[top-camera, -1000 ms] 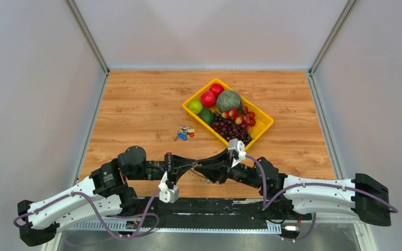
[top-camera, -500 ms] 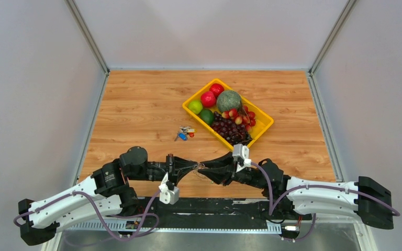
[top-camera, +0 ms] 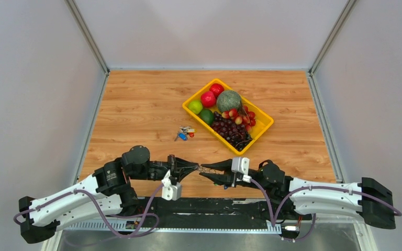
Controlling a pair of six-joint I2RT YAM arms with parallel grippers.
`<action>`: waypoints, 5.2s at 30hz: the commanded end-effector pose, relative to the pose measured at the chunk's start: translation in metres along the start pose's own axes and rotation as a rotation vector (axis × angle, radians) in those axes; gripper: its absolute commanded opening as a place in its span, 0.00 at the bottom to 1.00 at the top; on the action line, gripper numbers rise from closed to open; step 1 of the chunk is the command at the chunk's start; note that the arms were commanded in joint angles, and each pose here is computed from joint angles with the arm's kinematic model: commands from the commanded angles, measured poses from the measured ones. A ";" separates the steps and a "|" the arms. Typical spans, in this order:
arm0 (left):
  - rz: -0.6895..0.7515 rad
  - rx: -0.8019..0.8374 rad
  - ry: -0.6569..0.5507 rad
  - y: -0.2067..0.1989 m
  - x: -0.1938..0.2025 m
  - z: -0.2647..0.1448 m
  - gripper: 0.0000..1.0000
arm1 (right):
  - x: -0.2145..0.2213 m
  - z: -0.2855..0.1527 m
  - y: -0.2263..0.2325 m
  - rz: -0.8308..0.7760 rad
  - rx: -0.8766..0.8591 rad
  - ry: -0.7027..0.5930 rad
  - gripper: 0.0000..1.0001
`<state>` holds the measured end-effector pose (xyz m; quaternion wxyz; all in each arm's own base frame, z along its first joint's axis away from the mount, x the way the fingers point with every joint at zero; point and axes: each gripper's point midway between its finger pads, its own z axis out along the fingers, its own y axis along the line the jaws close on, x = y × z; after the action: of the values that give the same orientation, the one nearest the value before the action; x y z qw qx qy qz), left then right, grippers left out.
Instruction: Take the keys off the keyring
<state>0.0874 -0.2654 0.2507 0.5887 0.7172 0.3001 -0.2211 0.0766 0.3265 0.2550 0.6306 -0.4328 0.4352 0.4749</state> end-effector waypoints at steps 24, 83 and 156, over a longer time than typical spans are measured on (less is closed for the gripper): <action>-0.069 -0.058 0.003 0.018 -0.009 -0.003 0.00 | -0.033 0.010 0.003 -0.083 0.027 -0.026 0.12; 0.021 0.025 0.093 -0.005 0.024 0.008 0.00 | -0.141 -0.050 0.020 0.284 -0.263 -0.620 0.07; -0.795 0.142 0.319 0.012 -0.023 0.009 0.00 | -0.019 -0.031 -0.010 0.065 -0.064 0.076 0.41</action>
<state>0.0884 -0.2736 0.2468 0.3286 0.5879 0.6710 -0.3100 0.0926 0.2860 0.2517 0.5755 -0.4352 0.5102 0.4680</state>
